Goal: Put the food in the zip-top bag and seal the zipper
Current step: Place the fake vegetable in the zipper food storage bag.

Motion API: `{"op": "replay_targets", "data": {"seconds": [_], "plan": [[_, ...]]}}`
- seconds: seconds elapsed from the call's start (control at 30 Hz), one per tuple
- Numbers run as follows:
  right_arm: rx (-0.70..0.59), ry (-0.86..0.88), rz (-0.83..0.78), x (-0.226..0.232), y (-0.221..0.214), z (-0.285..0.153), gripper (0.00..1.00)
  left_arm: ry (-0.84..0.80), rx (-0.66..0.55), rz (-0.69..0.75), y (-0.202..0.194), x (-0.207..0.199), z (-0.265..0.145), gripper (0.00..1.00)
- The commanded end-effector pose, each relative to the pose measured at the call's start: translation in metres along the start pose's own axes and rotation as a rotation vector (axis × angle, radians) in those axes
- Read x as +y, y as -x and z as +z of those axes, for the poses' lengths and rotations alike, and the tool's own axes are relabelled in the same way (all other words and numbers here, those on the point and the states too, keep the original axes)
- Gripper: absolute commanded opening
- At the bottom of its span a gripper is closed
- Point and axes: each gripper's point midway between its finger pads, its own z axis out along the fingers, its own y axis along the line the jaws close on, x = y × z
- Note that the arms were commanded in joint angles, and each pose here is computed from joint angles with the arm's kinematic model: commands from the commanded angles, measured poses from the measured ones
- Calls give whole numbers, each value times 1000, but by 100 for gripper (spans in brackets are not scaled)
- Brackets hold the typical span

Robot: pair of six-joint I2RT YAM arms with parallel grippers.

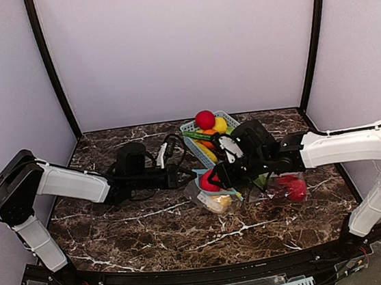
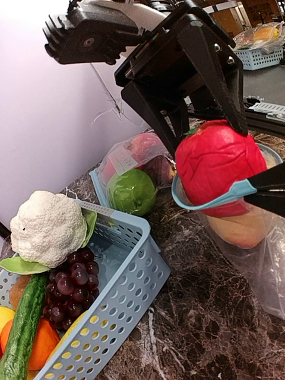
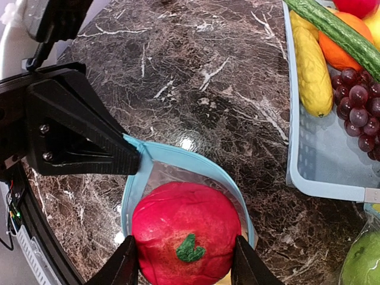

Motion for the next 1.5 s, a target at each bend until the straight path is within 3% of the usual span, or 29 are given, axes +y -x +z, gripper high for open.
{"op": "replay_targets", "data": {"seconds": [0.0, 0.7, 0.83, 1.23, 1.47], "plan": [[-46, -25, 46, -3, 7, 14, 40, -15, 10, 16, 0, -5, -5, 1], [60, 11, 62, -2, -23, 73, 41, -15, 7, 29, 3, -3, -13, 1], [77, 15, 48, 0, -27, 70, 48, -4, -6, 29, 7, 1, -19, 1], [-9, 70, -6, 18, 2, 13, 85, -41, 12, 62, 7, -5, -25, 1], [-51, -54, 15, -7, 7, -18, 93, -38, 21, 79, 5, -7, -29, 1]]}}
